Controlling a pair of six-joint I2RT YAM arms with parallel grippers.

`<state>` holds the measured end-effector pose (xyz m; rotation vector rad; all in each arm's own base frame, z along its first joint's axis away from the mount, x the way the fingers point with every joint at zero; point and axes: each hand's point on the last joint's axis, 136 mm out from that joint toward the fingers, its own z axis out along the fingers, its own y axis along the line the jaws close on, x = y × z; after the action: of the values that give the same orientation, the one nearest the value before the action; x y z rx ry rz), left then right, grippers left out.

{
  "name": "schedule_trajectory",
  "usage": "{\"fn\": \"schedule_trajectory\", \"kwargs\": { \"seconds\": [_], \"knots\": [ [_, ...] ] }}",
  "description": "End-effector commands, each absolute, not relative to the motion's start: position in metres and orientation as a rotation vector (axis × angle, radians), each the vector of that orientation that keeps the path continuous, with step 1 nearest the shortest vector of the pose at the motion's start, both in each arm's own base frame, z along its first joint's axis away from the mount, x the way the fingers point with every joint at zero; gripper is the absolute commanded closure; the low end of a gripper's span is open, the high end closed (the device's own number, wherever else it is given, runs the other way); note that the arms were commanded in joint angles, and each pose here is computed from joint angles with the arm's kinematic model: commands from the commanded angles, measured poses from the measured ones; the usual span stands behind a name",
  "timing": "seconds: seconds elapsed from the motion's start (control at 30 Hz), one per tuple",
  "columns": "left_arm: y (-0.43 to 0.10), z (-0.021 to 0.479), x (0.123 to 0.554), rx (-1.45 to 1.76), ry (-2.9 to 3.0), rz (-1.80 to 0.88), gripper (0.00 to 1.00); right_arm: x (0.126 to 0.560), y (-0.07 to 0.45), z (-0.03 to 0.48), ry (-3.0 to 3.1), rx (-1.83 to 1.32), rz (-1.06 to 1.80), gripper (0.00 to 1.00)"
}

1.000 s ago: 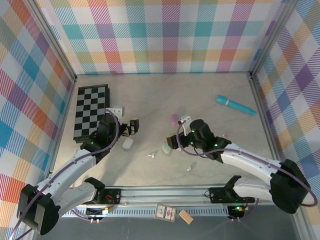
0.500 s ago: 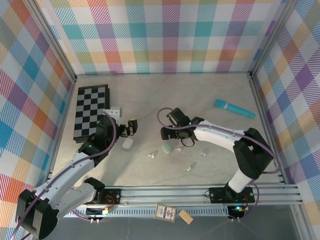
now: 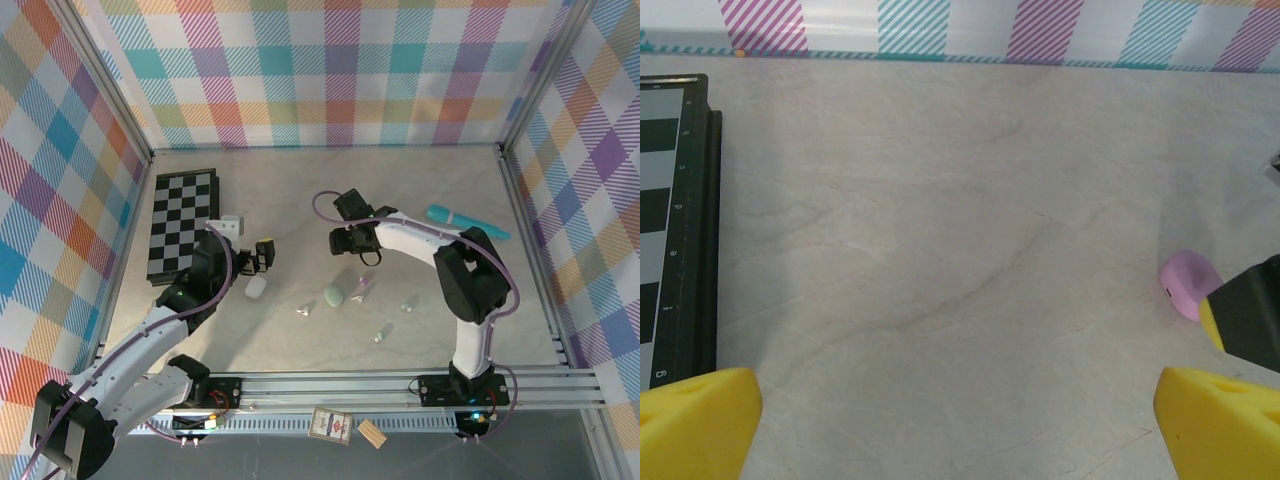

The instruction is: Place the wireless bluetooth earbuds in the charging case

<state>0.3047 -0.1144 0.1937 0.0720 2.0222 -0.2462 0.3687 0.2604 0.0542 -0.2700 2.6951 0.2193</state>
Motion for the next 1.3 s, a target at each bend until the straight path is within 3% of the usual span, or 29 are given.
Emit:
{"fn": "schedule_trajectory", "kwargs": {
  "seconds": [0.0, 0.3, 0.77, 0.97, 1.27],
  "knots": [
    [-0.112, 0.192, 0.302, 0.076, 2.021, -0.234, 0.00, 0.378, 0.259, 0.053, 2.691, -0.321, 0.176, 0.34],
    [-0.116, 0.192, 0.302, 0.072, 2.020, -0.261, 0.00, 0.392, 0.256, 0.041, 2.703, -0.300, 0.137, 0.44],
    [-0.119, 0.192, 0.303, 0.064, 2.021, -0.287, 0.00, 0.404, 0.256, 0.027, 2.701, -0.292, 0.101, 0.48],
    [-0.119, 0.191, 0.303, 0.064, 2.022, -0.288, 0.00, 0.405, 0.257, 0.026, 2.700, -0.302, 0.099, 0.56],
    [-0.125, 0.194, 0.303, 0.116, 2.022, -0.301, 0.00, 0.394, 0.268, 0.062, 2.517, -0.577, 0.227, 0.62]
  ]
}}
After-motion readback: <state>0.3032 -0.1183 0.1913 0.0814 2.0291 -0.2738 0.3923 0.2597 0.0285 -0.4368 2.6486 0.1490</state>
